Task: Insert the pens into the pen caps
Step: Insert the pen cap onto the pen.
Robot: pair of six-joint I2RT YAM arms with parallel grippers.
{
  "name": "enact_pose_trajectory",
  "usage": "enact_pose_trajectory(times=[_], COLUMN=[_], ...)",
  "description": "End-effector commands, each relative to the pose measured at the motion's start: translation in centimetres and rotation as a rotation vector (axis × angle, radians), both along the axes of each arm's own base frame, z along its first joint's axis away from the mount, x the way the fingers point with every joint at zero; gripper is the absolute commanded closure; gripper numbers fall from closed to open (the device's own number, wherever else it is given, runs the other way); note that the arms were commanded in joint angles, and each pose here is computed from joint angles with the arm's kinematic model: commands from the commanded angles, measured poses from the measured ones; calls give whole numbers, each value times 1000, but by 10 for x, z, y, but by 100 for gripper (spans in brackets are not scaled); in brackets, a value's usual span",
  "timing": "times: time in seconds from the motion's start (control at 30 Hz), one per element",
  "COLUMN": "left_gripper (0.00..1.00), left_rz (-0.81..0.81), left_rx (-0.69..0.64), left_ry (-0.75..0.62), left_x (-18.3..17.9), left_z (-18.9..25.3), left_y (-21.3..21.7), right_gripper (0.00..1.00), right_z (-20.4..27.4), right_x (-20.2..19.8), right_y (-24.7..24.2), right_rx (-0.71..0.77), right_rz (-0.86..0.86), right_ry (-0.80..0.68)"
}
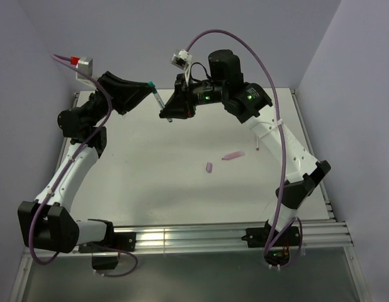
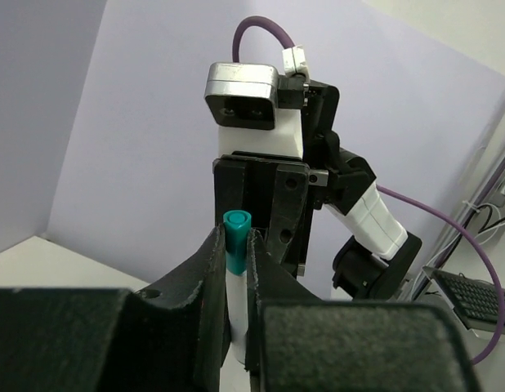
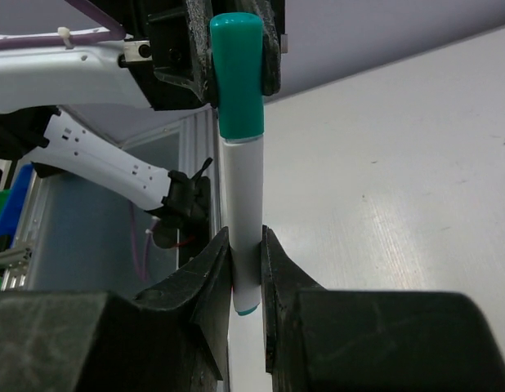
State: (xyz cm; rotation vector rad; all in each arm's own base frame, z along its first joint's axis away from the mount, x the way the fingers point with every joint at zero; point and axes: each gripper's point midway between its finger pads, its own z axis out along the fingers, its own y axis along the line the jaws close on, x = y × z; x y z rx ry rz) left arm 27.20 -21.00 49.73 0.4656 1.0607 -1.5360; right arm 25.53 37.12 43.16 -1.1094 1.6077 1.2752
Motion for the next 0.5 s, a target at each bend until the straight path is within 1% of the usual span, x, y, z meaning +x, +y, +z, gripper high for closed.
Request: enact_pose_trajectory(times=[0.0,0.03,0.1,0.13,0.2,0.27,0.4,0.47], left_gripper=[83,78,70,62,52,45,36,30], left_rz=[-126,-125,-121,-116,-101,-91,-75,-75], left_rx=[125,127,127,128,127,107,98,103], left_ry=[44,60,59,65,71,83,90,78], left_x=[-18,-17,-15,-13,-9,-5,-1,-4], left_z=[-32,-33,-31,-31,-31,-28,-26,-26], left_y=[-15,-15,-15,-15,-14,-11,-7,-6], right_gripper=[100,100,100,100,100,100,100,100], right_z=[99,100,99,98,95,92,86,86], right_x=[-13,-14,-15,-14,-14,-13,-13,-14], right_y=[-9,-9,-8,-8,-9,-9,-10,-11], right_rx=[246,249,248,247,242,236,225,224], right_rz=[32,37,43,39,36,33,32,29], right_ry=[-275,-276,-271,-267,-264,-260,-254,-259])
